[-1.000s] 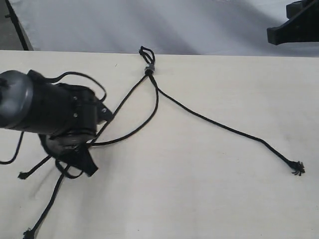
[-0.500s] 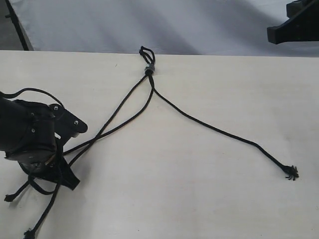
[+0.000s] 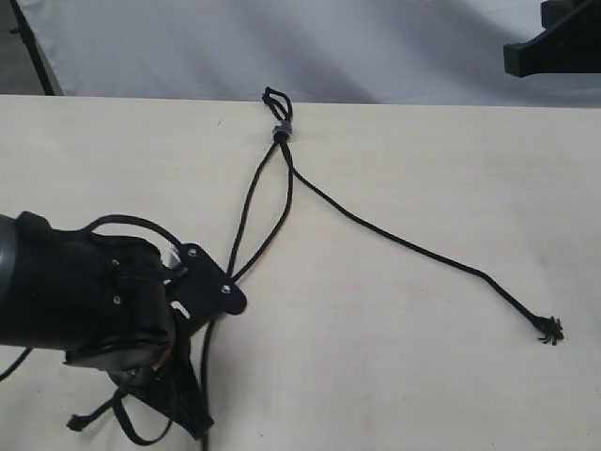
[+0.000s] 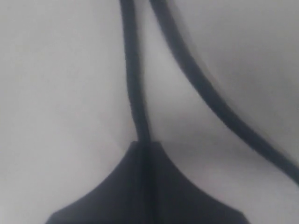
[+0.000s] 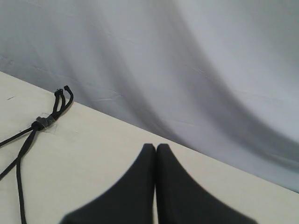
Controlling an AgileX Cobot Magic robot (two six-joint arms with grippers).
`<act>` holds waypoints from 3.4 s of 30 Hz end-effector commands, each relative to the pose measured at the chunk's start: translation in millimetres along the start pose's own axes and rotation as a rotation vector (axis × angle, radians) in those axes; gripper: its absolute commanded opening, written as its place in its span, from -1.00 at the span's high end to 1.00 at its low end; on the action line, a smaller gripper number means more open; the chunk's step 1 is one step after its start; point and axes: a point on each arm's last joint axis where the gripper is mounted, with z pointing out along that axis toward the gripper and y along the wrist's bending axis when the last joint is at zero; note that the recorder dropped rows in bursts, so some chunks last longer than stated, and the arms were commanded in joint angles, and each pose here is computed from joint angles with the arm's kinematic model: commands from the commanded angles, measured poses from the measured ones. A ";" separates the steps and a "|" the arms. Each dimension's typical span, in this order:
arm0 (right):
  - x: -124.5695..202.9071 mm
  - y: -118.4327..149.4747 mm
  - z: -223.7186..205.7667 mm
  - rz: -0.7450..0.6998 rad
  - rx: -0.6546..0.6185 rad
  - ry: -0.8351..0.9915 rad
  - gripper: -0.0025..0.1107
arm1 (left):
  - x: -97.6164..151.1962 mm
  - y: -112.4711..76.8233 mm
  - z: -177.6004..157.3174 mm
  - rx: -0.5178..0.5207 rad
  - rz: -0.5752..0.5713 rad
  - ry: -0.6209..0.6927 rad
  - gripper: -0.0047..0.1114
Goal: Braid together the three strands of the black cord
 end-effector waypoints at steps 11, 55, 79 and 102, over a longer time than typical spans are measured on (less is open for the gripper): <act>0.8 -1.4 0.8 0.012 0.008 -0.007 0.95 | 9.5 -13.3 -60.8 0.172 -0.101 -0.217 0.92; -13.8 123.2 -4.2 -0.107 -0.498 0.279 0.95 | 83.8 64.1 -112.0 -0.243 -0.558 -0.538 0.92; 83.7 295.9 13.8 -0.268 -0.758 0.785 0.21 | 117.1 67.3 -79.0 -0.328 -0.774 -0.473 0.92; 91.4 288.7 48.2 -0.654 -0.598 0.833 0.96 | 115.2 65.4 -78.7 -0.299 -0.766 -0.483 0.92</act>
